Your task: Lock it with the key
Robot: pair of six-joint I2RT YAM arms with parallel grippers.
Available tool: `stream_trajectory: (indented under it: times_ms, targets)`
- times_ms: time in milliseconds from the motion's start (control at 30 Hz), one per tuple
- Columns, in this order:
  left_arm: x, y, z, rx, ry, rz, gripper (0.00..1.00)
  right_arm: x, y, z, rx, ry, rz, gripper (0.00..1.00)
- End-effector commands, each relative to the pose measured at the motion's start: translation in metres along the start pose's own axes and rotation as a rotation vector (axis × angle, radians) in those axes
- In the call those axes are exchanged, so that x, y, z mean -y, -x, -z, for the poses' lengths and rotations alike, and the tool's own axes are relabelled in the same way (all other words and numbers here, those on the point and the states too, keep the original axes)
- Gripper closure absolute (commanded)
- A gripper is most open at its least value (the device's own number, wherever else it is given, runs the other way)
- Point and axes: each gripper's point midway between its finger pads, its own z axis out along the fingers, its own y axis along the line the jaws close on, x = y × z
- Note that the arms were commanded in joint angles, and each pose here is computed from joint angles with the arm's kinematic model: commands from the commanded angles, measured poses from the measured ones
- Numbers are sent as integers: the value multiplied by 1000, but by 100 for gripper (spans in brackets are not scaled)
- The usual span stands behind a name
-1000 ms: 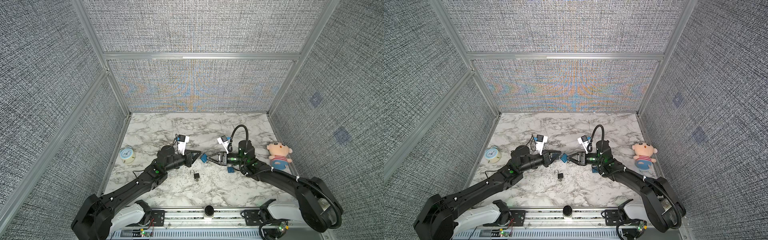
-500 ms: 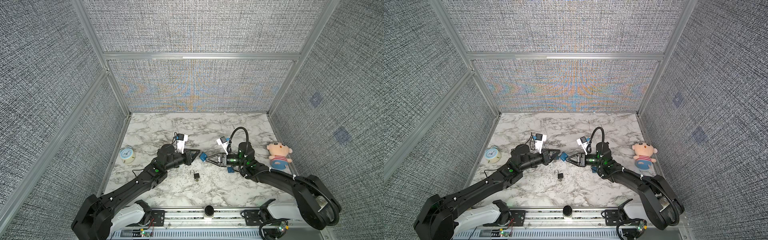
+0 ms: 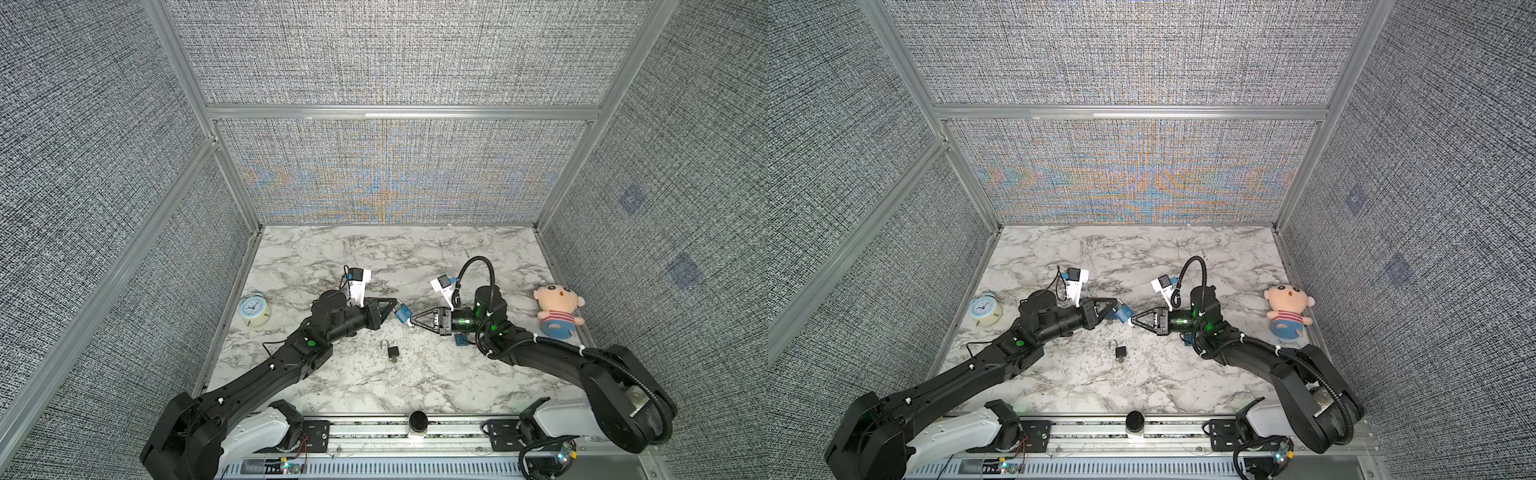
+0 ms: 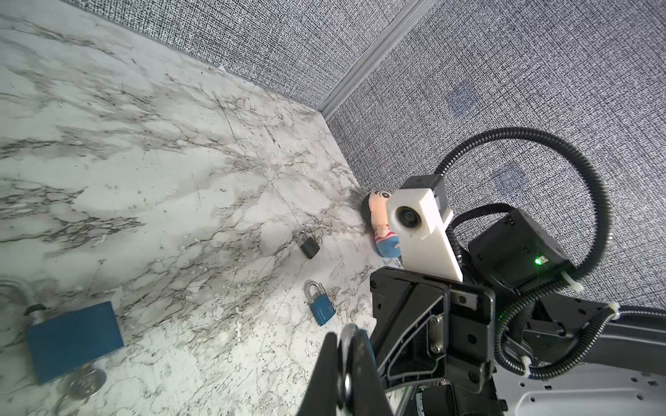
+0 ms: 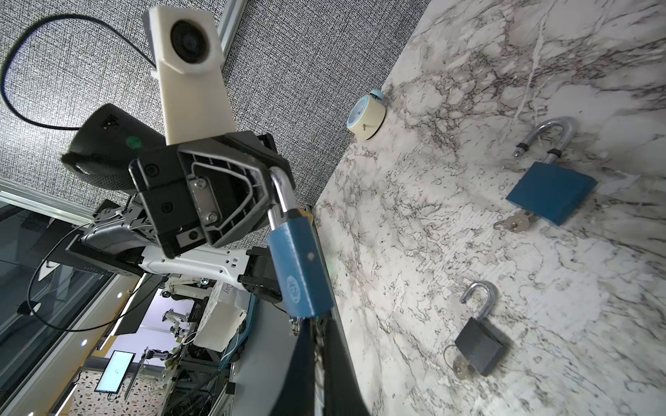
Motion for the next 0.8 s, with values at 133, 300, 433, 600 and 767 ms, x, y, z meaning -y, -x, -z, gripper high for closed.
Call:
stream_trajectory:
  times_ms: [133,300,433,600,767]
  targets:
    - [6,23,8,77,-13,-24,100,-5,4,0,18,23,4,100]
    - [6,27,12,75,-19,-28,100,0,1,3,22,-4,-1,100]
    - [7,27,14,74,-22,-29,100,3,-2,5,17,-33,3,100]
    - [8,27,15,66,-36,-27,100,7,-4,7,10,-61,5,100]
    - [10,26,13,63,-52,-22,100,10,-6,9,-5,-82,-1,100]
